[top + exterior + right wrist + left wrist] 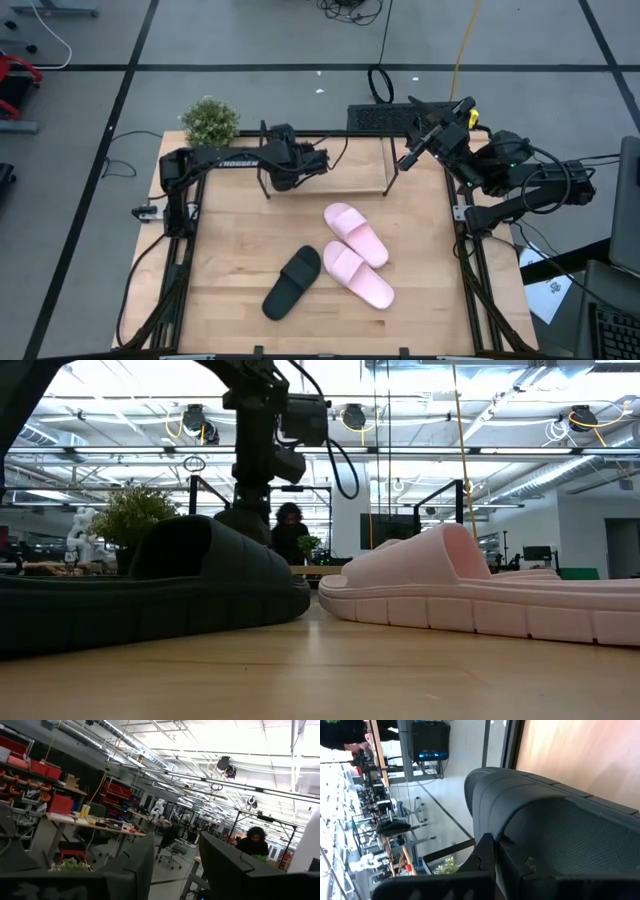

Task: Pick and place slides into the shelf
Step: Put the top black slipper on the shelf

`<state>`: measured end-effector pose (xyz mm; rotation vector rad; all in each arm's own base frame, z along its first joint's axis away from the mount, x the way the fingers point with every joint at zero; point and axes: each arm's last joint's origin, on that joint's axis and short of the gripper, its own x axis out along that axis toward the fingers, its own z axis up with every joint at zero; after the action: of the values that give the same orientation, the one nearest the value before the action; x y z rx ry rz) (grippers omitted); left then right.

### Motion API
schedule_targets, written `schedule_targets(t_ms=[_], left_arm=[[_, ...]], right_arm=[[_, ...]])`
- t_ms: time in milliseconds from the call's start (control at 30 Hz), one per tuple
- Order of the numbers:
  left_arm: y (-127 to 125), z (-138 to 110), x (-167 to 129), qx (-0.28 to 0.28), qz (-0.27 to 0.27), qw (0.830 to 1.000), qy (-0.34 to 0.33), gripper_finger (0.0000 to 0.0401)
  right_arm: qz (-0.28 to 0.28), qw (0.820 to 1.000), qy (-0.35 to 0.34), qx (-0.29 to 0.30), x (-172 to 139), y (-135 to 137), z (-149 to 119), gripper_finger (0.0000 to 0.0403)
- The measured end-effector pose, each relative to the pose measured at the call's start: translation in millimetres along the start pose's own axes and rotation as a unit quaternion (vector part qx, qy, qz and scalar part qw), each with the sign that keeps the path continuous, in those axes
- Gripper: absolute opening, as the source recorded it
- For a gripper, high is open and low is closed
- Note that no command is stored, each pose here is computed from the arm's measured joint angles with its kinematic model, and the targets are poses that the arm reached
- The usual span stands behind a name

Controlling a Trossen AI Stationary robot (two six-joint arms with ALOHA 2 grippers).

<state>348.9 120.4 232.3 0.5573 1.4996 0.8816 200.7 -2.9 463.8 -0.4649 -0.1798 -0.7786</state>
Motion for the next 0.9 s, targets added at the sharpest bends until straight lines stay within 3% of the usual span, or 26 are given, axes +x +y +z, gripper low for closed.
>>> schedule_targets(t_ms=[367,900], left_arm=[[-11.1,-7.2,11.1,0.027,0.023,0.999,0.015,0.0000],[-32.5,-11.2,13.5,0.045,0.003,0.999,0.003,0.0000]], right_arm=[[0.000,1.000,0.000,0.000,0.0,0.0,0.0,0.0146],[0.000,1.000,0.000,0.001,0.0,0.0,0.0,0.0146]])
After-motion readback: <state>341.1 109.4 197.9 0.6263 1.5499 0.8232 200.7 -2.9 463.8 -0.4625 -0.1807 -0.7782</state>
